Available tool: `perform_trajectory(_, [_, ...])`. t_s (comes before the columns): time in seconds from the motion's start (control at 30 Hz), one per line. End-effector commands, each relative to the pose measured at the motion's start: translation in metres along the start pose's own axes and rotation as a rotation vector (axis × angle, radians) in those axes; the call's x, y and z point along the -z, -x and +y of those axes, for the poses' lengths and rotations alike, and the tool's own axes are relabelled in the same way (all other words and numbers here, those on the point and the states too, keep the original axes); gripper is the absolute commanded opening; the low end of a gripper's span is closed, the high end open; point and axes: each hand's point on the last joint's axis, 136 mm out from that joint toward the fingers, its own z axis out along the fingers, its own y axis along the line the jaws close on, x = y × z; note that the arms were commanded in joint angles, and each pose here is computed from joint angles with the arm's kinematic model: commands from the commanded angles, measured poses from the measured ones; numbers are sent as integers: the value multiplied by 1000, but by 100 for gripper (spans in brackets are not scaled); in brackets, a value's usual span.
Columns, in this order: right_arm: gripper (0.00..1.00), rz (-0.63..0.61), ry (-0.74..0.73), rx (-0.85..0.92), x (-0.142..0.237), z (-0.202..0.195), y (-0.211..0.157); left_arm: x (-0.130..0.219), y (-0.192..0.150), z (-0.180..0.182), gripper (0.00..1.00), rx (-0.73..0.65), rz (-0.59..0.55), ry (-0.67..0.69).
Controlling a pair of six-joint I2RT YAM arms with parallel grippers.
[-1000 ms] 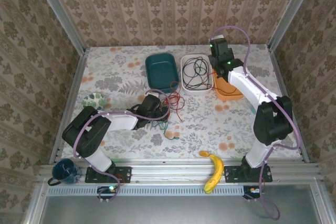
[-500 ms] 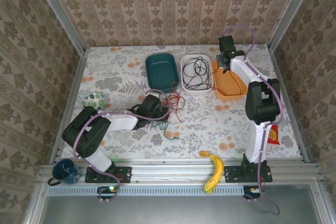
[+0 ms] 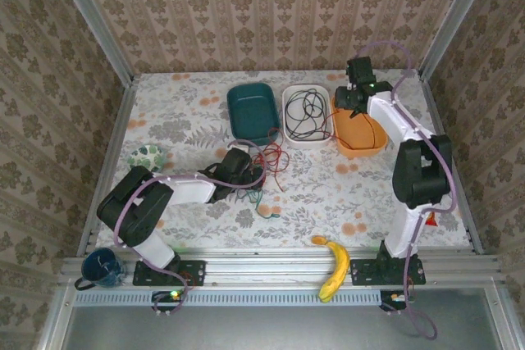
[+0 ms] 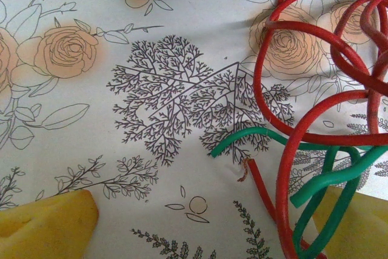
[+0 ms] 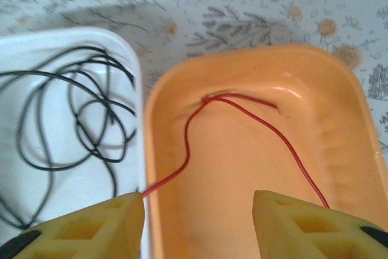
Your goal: Untangle the cables
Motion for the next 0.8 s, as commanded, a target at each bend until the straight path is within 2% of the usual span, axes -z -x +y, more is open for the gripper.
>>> perform_trajectory(0.0, [49, 48, 103, -4, 11, 28, -18, -5, -65, 36, 94, -31, 209, 125])
perform_trajectory(0.13, [43, 160, 134, 9, 7, 44, -50, -6, -64, 34, 94, -33, 208, 123])
perform_trajectory(0.3, [42, 226, 155, 27, -5, 58, -77, -6, -64, 34, 94, -34, 207, 125])
perform_trajectory(0.67, [34, 286, 165, 38, -38, 70, -100, -5, -65, 34, 94, -37, 210, 129])
perform_trajectory(0.77, [26, 291, 164, 46, -46, 71, -102, -4, -64, 35, 95, -37, 207, 131])
